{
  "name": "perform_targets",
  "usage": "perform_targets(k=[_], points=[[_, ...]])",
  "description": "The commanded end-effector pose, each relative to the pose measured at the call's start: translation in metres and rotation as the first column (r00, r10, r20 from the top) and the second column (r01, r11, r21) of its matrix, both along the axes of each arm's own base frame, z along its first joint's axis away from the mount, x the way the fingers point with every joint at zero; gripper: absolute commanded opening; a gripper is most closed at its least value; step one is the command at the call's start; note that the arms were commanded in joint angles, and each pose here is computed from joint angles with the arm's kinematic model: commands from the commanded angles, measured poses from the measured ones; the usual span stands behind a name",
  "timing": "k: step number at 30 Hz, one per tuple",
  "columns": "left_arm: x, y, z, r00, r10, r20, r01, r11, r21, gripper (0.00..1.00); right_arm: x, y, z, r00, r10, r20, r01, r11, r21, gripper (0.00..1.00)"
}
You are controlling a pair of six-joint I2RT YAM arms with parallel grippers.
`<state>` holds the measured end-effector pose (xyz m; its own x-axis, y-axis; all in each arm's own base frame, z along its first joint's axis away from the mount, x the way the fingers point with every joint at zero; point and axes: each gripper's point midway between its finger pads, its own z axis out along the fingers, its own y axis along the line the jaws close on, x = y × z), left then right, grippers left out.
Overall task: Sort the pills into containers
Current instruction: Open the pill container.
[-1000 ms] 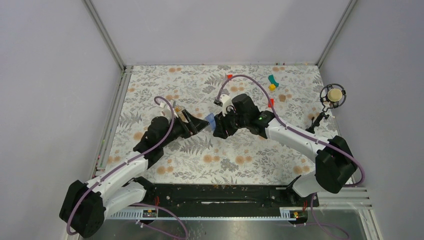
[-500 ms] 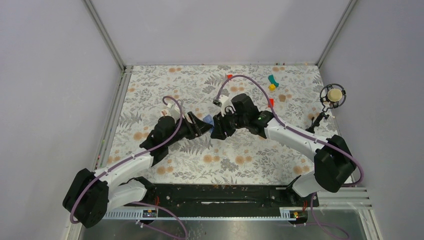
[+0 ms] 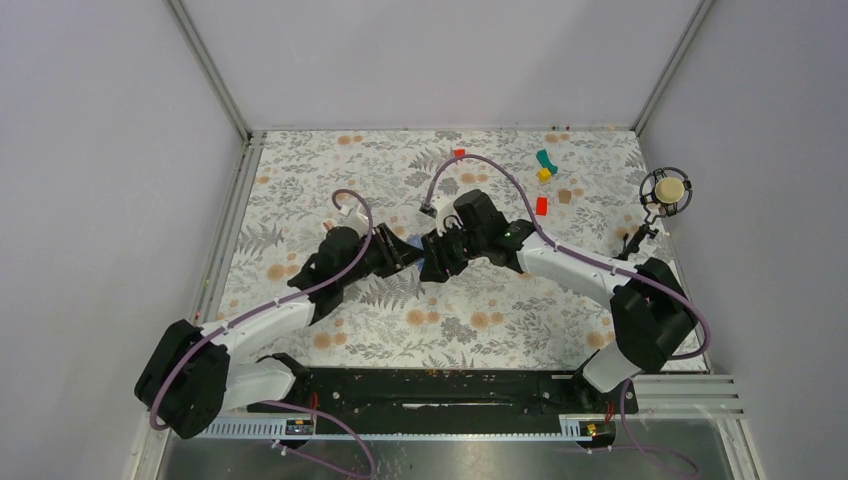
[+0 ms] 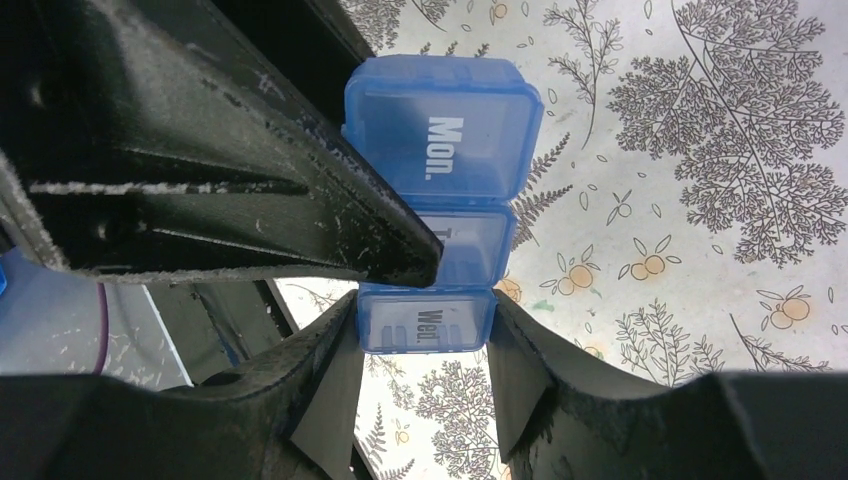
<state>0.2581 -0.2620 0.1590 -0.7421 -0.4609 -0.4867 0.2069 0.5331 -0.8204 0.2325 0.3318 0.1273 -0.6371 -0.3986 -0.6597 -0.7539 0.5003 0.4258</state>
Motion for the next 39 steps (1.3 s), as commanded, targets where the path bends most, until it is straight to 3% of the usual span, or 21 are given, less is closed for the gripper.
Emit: perform_targets(k=[1, 4, 6, 7, 9, 10, 21, 25, 32, 39], points=[[0.007, -0.007, 0.005, 1.0, -0.003, -0.016, 0.003, 1.0, 0.004, 0.28, 0.011, 0.014, 0.01, 1.0, -0.022, 0.01, 0.022, 0.999, 0.03, 0.47], [0.007, -0.007, -0.001, 0.999, 0.003, -0.042, -0.003, 1.0, 0.001, 0.12, 0.016, 0.014, 0.005, 0.997, -0.071, -0.012, 0.071, 0.997, 0.005, 0.49], [0.006, -0.008, -0.001, 0.998, 0.0, -0.057, 0.0, 1.0, -0.001, 0.02, 0.019, 0.011, 0.0, 0.994, -0.105, -0.024, 0.104, 0.994, -0.019, 0.56], [0.006, -0.009, -0.001, 0.998, -0.006, -0.062, 0.005, 1.0, -0.002, 0.0, 0.02, 0.009, 0.0, 0.992, -0.123, -0.02, 0.122, 0.992, -0.022, 0.62], [0.006, -0.01, -0.001, 0.997, -0.008, -0.073, 0.008, 1.0, 0.003, 0.0, 0.021, 0.005, 0.003, 0.99, -0.143, 0.002, 0.144, 0.99, -0.013, 0.95], [0.006, -0.01, 0.0, 0.997, -0.007, -0.076, 0.007, 1.0, 0.005, 0.0, 0.019, 0.001, 0.002, 0.988, -0.153, 0.012, 0.153, 0.988, -0.01, 0.99], [0.006, -0.01, 0.012, 0.998, -0.008, -0.066, 0.007, 1.0, -0.003, 0.0, 0.006, -0.011, 0.029, 0.981, -0.181, 0.066, 0.173, 0.979, 0.109, 0.99], [0.004, -0.011, 0.016, 0.998, -0.016, -0.065, 0.015, 1.0, -0.013, 0.0, 0.014, -0.018, 0.028, 0.968, -0.224, 0.115, 0.213, 0.972, 0.097, 1.0], [0.002, -0.01, 0.018, 0.998, -0.02, -0.061, 0.019, 1.0, -0.02, 0.0, 0.009, -0.008, 0.029, 0.982, -0.132, 0.135, 0.119, 0.988, 0.101, 0.99], [0.0, -0.009, 0.021, 0.998, -0.024, -0.052, 0.023, 0.999, -0.023, 0.0, 0.025, -0.011, 0.02, 0.97, -0.194, 0.147, 0.188, 0.981, 0.051, 0.99]])
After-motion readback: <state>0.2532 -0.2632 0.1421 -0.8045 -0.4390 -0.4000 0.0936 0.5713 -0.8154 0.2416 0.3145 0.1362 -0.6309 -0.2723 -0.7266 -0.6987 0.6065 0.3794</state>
